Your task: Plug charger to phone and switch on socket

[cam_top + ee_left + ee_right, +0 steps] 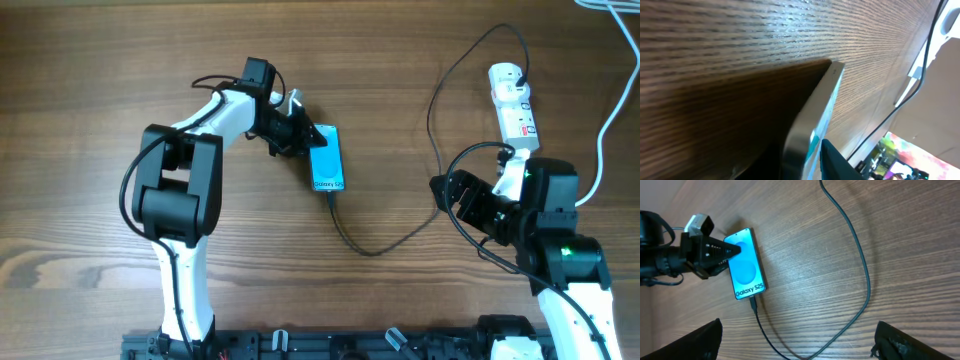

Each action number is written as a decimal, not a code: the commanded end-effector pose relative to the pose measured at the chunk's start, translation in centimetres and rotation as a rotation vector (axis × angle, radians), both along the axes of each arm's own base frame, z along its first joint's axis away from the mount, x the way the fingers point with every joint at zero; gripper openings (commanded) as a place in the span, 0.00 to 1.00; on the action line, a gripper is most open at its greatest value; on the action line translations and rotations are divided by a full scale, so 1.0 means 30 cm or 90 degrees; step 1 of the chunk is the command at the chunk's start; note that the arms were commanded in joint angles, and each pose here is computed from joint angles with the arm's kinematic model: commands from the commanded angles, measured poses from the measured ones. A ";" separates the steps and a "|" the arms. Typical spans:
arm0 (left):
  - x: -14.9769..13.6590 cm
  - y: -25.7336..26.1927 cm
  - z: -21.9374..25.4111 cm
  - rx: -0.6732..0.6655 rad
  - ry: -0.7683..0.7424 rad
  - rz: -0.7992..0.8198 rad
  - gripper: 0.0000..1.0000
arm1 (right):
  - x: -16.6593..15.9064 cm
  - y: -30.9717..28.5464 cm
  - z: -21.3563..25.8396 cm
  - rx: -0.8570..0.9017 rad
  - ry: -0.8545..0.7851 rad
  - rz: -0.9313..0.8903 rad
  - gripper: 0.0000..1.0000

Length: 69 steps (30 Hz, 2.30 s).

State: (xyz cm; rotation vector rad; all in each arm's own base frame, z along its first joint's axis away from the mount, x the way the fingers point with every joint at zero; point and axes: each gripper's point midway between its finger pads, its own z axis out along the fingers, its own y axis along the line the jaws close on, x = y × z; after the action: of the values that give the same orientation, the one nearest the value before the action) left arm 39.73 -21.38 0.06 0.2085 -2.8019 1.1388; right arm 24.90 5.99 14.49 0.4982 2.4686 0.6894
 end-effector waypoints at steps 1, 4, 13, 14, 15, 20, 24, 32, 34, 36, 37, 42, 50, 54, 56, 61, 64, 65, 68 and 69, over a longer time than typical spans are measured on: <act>-0.041 0.166 -0.202 0.167 0.037 0.021 0.27 | 0.010 -0.021 0.004 -0.022 -0.005 -0.009 0.99; -0.039 0.171 -0.202 0.167 0.038 0.023 0.27 | 0.010 -0.021 0.004 -0.022 -0.005 -0.009 0.99; -0.024 0.185 -0.192 0.166 0.033 0.031 0.23 | 0.011 -0.023 0.003 -0.023 -0.005 -0.011 0.99; -0.013 0.197 -0.178 0.165 0.030 0.038 0.23 | 0.012 -0.029 0.002 -0.028 -0.005 -0.016 1.00; 0.000 0.213 -0.158 0.163 0.026 0.047 0.23 | 0.014 -0.040 -0.001 -0.039 -0.004 -0.024 1.00; 0.082 0.345 0.074 0.155 -0.040 0.074 0.20 | 0.023 -0.093 -0.012 -0.087 -0.004 -0.061 0.99; 0.071 0.459 0.343 0.159 -0.125 0.089 0.24 | 0.027 -0.114 -0.014 -0.105 -0.005 -0.076 1.00; -0.180 0.635 0.959 0.267 -0.386 0.196 0.25 | 0.057 -0.126 0.008 -0.114 -0.034 -0.085 0.99; -0.293 0.620 1.090 0.281 -0.473 0.194 0.25 | 0.068 -0.126 0.017 -0.114 -0.046 -0.086 0.99; -0.391 0.604 1.165 0.288 -0.534 0.188 0.25 | 0.072 -0.126 0.021 -0.114 -0.050 -0.087 0.99; -0.443 0.595 1.191 0.285 -0.558 0.189 0.26 | 0.072 -0.126 0.021 -0.114 -0.050 -0.087 1.00; -0.712 0.572 1.212 0.277 -0.659 0.206 0.32 | 0.071 -0.126 0.021 -0.114 -0.049 -0.086 1.00; -0.980 0.557 1.062 0.270 -0.767 0.231 0.64 | 0.072 -0.126 0.021 -0.114 -0.050 -0.086 1.00; -1.022 0.559 1.022 0.271 -0.796 0.241 0.99 | 0.072 -0.126 0.022 -0.114 -0.051 -0.086 1.00; -1.014 0.564 1.005 0.276 -0.800 0.246 1.00 | 0.075 -0.127 0.025 -0.114 -0.054 -0.087 1.00; -0.946 0.588 0.916 0.297 -0.758 0.253 1.00 | 0.108 -0.129 0.063 -0.114 -0.095 -0.091 0.99; -0.887 0.587 0.876 0.293 -0.757 0.250 1.00 | 0.144 -0.156 0.121 -0.132 -0.151 -0.117 1.00; -0.865 0.582 0.890 0.284 -0.778 0.251 1.00 | 0.162 -0.166 0.161 -0.138 -0.186 -0.129 1.00; -0.801 0.511 1.044 0.162 -0.911 0.255 1.00 | 0.215 -0.172 0.346 -0.158 -0.346 -0.127 1.00; -0.790 0.502 1.085 0.149 -0.953 0.252 1.00 | 0.223 -0.172 0.392 -0.169 -0.386 -0.123 1.00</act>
State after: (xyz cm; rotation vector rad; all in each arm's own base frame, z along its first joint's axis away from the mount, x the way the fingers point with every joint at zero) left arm 15.55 -4.37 29.89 0.0378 -4.3733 0.9669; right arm 31.20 1.58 21.47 0.4538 2.0439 0.4252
